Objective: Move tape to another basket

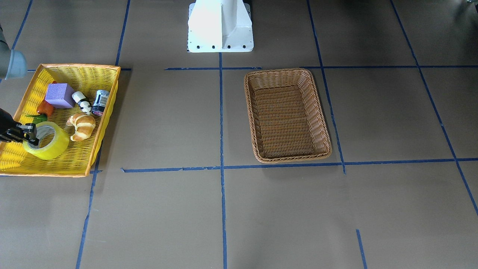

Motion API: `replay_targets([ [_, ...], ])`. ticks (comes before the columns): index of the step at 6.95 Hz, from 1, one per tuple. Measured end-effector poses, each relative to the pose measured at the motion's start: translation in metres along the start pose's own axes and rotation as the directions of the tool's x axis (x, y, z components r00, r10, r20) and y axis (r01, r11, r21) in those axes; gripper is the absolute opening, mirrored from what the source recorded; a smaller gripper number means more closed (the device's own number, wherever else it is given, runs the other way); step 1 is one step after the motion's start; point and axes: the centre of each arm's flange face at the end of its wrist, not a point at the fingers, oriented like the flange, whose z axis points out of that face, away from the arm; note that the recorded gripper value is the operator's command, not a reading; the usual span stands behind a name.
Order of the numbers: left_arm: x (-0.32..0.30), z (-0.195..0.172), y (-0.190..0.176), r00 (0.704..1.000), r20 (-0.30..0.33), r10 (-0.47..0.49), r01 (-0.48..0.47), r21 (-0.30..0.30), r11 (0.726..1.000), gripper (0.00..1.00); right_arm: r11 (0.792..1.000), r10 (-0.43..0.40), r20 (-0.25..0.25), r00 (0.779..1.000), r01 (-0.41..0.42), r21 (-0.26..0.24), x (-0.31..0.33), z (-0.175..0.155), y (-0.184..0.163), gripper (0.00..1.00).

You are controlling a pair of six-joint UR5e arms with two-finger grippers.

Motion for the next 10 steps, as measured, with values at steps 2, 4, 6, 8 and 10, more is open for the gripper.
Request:
replay_targets([
  [2, 0.016, -0.014, -0.004, 0.999, 0.004, 0.033, -0.033, 0.028, 0.999, 1.0, 0.998, 0.053, 0.097, 0.994, -0.056, 0.029, -0.01, -0.046, -0.01, 0.01],
  [4, 0.05, -0.034, -0.012, 0.999, 0.003, 0.042, -0.042, 0.074, 0.996, 1.0, 0.987, 0.148, 0.178, 0.973, -0.157, 0.036, -0.074, -0.07, -0.026, 0.01],
  [6, 0.109, -0.034, -0.021, 1.0, -0.028, 0.006, -0.003, 0.118, 0.993, 1.0, 0.973, 0.216, 0.291, 0.932, -0.229, 0.01, -0.166, -0.07, -0.026, 0.01],
  [8, 0.182, -0.005, -0.028, 0.992, -0.119, -0.036, 0.054, 0.147, 0.988, 1.0, 0.958, 0.256, 0.427, 0.867, -0.287, 0.009, -0.218, -0.067, -0.007, 0.02],
  [10, 0.28, 0.017, -0.037, 0.951, -0.287, -0.113, 0.158, 0.139, 0.978, 1.0, 0.935, 0.277, 0.577, 0.768, -0.354, 0.022, -0.27, -0.05, 0.026, 0.02],
])
